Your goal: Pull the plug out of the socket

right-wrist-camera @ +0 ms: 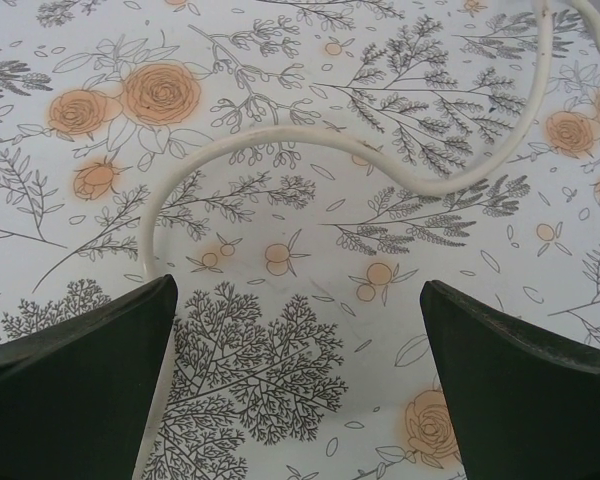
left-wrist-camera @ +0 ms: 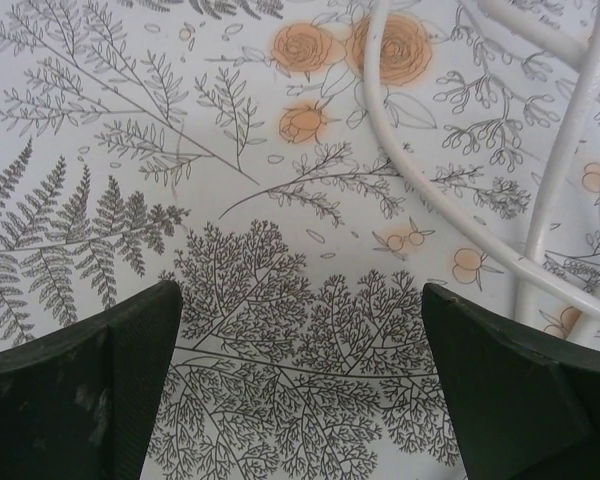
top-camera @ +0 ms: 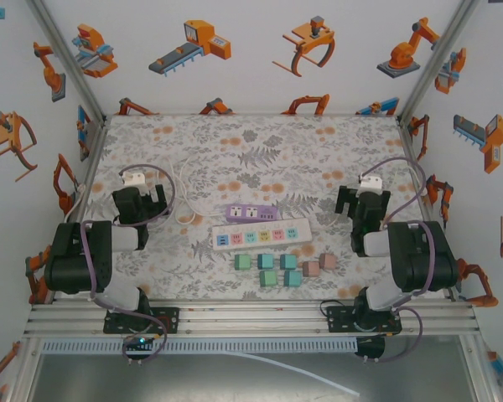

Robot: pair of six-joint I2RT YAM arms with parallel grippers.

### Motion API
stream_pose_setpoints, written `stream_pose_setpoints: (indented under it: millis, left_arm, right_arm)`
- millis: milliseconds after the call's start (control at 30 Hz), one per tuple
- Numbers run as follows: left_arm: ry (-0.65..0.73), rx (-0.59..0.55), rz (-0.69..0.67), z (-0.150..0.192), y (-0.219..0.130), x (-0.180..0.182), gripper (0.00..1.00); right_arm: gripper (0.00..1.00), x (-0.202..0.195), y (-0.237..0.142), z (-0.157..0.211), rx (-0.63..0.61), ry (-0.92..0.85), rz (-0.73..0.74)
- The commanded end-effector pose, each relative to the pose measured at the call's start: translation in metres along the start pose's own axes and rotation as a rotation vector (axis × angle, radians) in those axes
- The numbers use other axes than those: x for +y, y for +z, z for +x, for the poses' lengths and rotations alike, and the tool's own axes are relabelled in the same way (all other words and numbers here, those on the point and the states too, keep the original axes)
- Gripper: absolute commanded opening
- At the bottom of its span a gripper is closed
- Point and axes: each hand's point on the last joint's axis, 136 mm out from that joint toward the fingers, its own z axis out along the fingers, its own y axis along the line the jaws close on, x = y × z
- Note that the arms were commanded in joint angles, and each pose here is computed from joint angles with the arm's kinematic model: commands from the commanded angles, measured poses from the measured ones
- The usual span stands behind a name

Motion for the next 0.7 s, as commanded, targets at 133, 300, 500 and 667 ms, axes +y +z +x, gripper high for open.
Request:
stream_pose_setpoints:
  millis: [133,300,500,667]
  left_arm:
    - [-0.016,-0.057,0.021,-0.02,0.001,-0.005,0.97]
    - [-0.015,-0.059,0.021,-0.021,0.001,-0.005,0.97]
    - [-0.014,-0.058,0.021,-0.02,0.001,-0.005,0.97]
    - [-0.015,-0.059,0.021,-0.021,0.001,-0.005,0.97]
  right_arm:
    - [0.99,-0.016,0.006,-0.012,-0.021,0.091,0.001]
    - [0.99,-0.02,0.007,-0.011,-0.012,0.102,0.027]
    - [0.99,-0.018,0.008,-0.012,-0.01,0.096,0.021]
    - [0.99,-0.016,0.008,-0.012,-0.01,0.094,0.01]
